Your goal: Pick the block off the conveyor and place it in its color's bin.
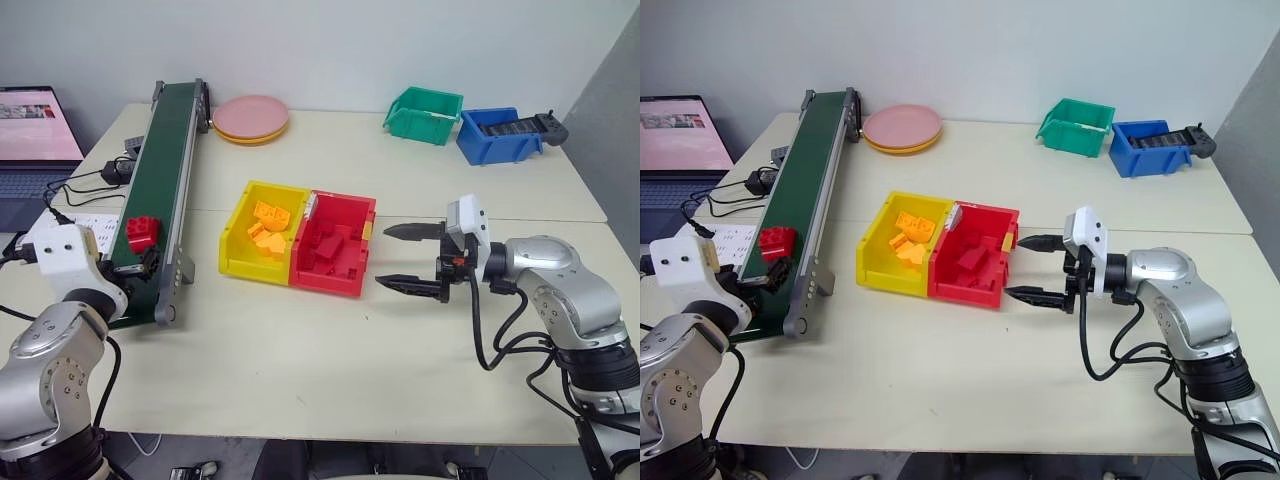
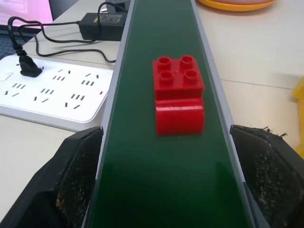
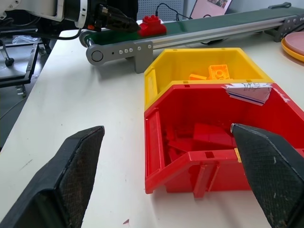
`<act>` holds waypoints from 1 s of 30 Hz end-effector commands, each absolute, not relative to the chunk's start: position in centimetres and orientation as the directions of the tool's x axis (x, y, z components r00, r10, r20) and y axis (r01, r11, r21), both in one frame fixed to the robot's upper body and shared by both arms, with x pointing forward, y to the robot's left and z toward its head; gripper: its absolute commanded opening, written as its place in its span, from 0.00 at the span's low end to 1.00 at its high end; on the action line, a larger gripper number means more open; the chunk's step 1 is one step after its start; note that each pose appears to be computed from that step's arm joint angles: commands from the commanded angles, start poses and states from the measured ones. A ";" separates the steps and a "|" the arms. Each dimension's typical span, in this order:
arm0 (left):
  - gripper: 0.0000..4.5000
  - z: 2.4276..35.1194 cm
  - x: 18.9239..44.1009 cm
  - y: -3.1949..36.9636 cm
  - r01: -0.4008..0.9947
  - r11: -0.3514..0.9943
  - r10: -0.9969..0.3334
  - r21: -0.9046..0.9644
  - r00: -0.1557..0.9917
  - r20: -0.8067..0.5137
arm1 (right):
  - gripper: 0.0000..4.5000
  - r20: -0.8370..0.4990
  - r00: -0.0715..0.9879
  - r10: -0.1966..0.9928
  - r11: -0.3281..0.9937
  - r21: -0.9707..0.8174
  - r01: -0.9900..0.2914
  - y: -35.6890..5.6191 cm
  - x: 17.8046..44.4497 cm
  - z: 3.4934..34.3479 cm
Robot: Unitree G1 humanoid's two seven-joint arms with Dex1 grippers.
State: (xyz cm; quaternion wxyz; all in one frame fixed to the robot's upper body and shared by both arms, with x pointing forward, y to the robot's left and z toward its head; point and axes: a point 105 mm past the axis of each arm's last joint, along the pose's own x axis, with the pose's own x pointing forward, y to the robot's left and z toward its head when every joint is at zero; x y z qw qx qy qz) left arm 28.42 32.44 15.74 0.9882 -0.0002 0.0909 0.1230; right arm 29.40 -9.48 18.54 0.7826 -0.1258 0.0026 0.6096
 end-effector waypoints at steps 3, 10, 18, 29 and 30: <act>0.84 16.8 28.3 32.8 -0.277 0.957 0.286 0.081 0.946 -0.151 | 1.00 -0.139 0.255 0.957 0.218 -0.234 -0.947 -9.5 29.1 19.7; 0.52 17.3 27.6 31.1 -0.276 0.954 0.291 0.120 0.948 -0.133 | 1.00 -0.137 0.260 0.956 0.222 -0.241 -0.945 -9.7 29.2 20.0; 0.34 19.4 27.5 30.7 -0.314 0.939 0.325 0.141 0.943 -0.065 | 1.00 -0.135 0.249 0.959 0.211 -0.246 -0.946 -9.6 29.5 20.1; 0.34 22.5 29.7 25.2 -0.025 0.977 0.025 0.212 1.000 0.003 | 1.00 -0.141 0.264 0.954 0.223 -0.253 -0.941 -10.1 29.3 20.1; 0.34 22.8 29.9 24.4 0.018 0.977 -0.021 0.211 1.000 0.008 | 1.00 -0.145 0.271 0.952 0.228 -0.256 -0.939 -10.2 29.2 20.1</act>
